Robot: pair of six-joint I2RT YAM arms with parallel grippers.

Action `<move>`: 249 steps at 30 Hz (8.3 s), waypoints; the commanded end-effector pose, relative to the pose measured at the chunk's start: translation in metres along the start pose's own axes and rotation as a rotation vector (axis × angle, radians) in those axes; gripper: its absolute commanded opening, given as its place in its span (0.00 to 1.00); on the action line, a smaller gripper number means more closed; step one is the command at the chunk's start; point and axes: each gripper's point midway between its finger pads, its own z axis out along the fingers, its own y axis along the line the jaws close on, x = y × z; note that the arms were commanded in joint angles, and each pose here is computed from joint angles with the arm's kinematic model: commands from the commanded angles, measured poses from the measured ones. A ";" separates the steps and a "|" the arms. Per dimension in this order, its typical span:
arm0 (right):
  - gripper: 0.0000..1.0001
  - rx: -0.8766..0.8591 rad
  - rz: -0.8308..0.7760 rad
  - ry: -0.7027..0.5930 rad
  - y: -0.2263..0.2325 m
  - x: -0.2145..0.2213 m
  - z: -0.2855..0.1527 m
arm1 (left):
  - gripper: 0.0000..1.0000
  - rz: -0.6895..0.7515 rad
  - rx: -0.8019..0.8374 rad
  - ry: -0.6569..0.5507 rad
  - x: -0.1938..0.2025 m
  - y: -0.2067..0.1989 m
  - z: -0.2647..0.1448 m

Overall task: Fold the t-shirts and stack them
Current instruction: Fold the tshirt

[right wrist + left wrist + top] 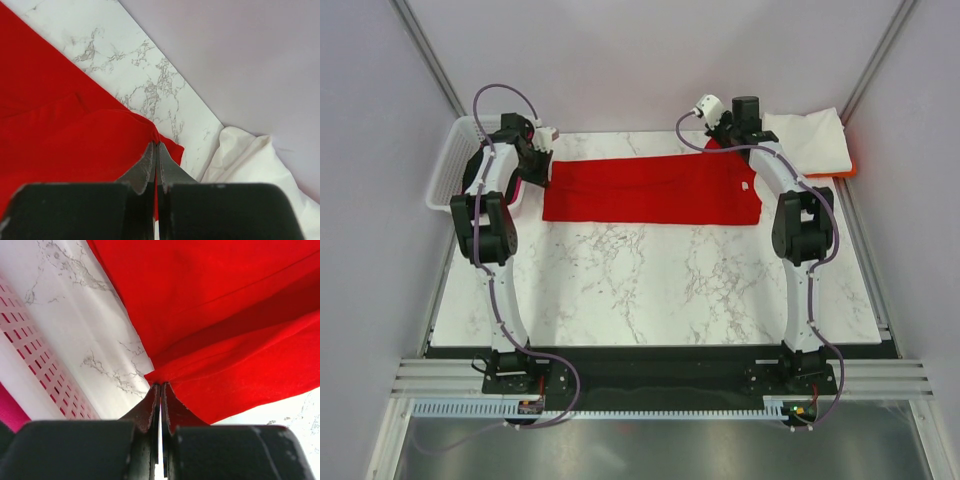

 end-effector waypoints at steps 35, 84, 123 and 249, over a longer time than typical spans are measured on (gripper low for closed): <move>0.49 -0.068 0.204 0.261 0.069 0.095 -0.110 | 0.55 0.224 0.035 0.036 0.021 -0.055 -0.013; 0.47 -0.242 0.285 0.230 0.091 0.069 -0.191 | 0.55 0.182 0.422 -0.203 -0.057 -0.215 -0.115; 0.42 -0.461 0.332 0.324 0.192 0.130 -0.236 | 0.50 0.213 0.766 -0.196 -0.104 -0.401 0.083; 0.45 -0.482 0.086 0.285 0.143 0.125 -0.237 | 0.63 0.771 0.155 -0.081 0.037 -0.195 -0.066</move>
